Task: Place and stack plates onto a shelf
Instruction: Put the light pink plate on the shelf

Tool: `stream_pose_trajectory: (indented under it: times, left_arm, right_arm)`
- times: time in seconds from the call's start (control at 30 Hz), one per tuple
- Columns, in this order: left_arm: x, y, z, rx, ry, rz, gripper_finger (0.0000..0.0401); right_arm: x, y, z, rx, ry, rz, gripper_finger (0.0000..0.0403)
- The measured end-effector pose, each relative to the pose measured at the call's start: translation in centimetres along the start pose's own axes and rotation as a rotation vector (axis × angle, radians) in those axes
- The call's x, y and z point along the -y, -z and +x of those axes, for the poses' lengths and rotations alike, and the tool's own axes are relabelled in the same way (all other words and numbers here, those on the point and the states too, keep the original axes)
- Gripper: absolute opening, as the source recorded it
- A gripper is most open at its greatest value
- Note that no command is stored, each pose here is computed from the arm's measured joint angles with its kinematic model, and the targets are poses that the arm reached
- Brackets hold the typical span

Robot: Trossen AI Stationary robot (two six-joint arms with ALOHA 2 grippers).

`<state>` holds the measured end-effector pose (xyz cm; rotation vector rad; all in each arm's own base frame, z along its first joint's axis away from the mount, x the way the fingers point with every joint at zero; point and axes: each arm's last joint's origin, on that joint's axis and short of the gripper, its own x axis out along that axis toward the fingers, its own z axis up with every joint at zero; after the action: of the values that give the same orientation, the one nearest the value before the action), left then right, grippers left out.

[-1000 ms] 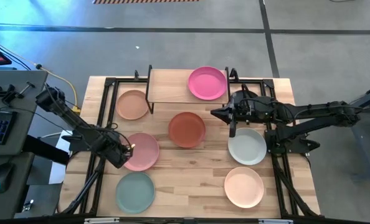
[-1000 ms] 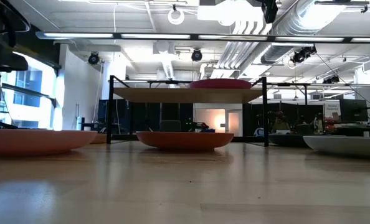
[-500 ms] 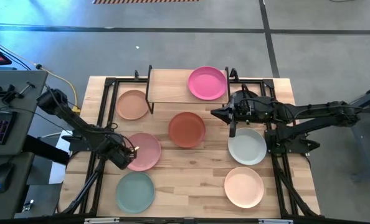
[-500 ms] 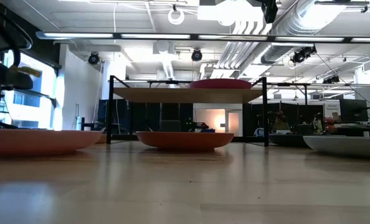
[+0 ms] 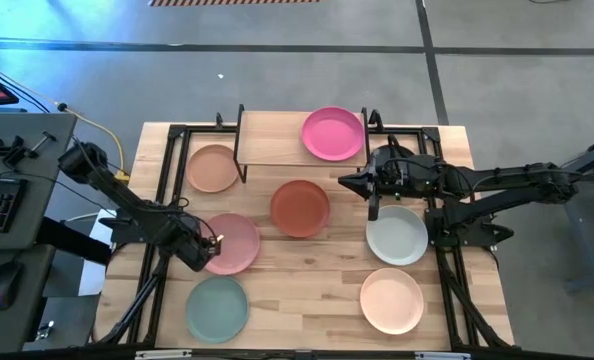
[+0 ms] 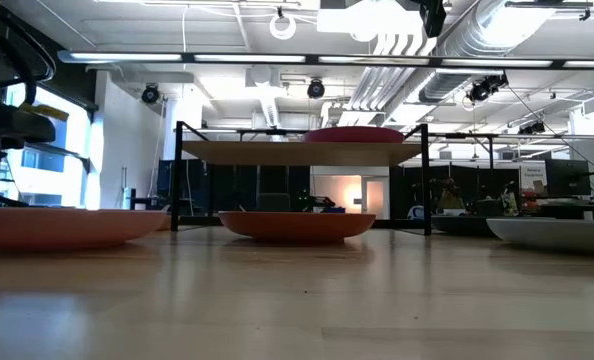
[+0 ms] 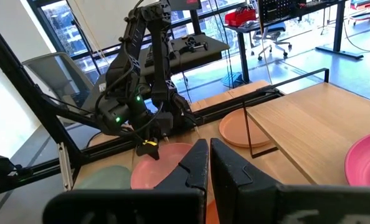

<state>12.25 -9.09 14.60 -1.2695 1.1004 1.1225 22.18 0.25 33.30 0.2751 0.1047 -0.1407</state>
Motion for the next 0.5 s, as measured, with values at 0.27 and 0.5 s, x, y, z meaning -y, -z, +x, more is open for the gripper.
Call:
stream_pose_trajectory:
  times: [0.27,0.5]
  left_arm:
    - [-0.1,-0.4,-0.9,0.012,0.066,0.011,0.0008]
    - [-0.4,-0.7,-1.7,-0.012,0.111,0.038,0.0002]
  right_arm:
    - [0.0,0.0,0.0,0.000,0.000,0.003,0.0000]
    - [0.0,0.0,0.0,0.000,0.000,0.003,0.0000]
